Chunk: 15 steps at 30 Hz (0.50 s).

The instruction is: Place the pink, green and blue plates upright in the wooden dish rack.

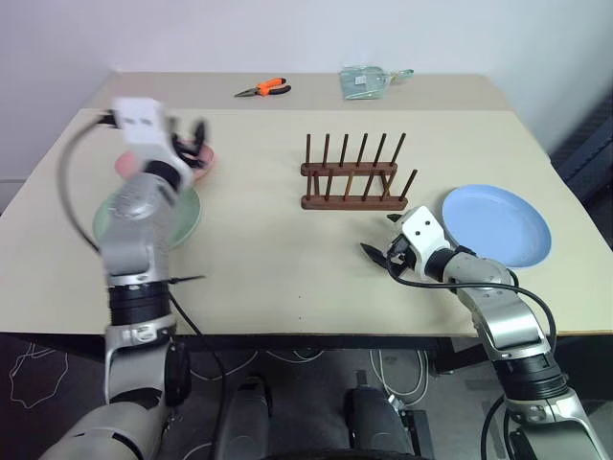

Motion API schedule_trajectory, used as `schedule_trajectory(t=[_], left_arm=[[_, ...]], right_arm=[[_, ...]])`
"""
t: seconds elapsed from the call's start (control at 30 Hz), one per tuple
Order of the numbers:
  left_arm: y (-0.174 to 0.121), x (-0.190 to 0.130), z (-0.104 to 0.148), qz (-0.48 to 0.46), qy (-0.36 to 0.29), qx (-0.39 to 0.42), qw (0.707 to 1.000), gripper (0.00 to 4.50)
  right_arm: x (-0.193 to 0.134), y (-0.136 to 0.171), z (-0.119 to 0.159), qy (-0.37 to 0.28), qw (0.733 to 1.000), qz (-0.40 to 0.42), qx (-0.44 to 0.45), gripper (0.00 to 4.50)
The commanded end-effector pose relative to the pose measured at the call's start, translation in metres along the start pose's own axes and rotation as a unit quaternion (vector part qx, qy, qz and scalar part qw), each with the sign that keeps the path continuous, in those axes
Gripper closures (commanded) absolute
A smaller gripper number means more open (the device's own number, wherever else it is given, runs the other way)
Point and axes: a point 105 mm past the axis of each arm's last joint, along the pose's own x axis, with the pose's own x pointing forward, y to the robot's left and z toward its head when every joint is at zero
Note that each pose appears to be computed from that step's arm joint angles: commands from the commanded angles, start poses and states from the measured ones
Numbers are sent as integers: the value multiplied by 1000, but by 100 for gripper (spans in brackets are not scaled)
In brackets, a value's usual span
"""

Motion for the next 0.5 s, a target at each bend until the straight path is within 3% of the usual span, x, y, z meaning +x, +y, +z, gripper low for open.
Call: schedule_trajectory(t=[0.03, 0.1, 0.2, 0.5], left_arm=[[58, -7, -2, 156, 29, -58, 986, 191], [76, -12, -11, 204, 53, -137, 968, 191], [80, -12, -27, 210, 91, -229, 946, 191], [54, 14, -60, 126, 180, -346, 912, 191]], right_arm=[[2, 7, 16, -27, 999, 38, 28, 13], [3, 12, 22, -37, 997, 56, 32, 13], [6, 8, 23, -40, 998, 38, 18, 13], [8, 7, 28, -58, 998, 20, 7, 13]])
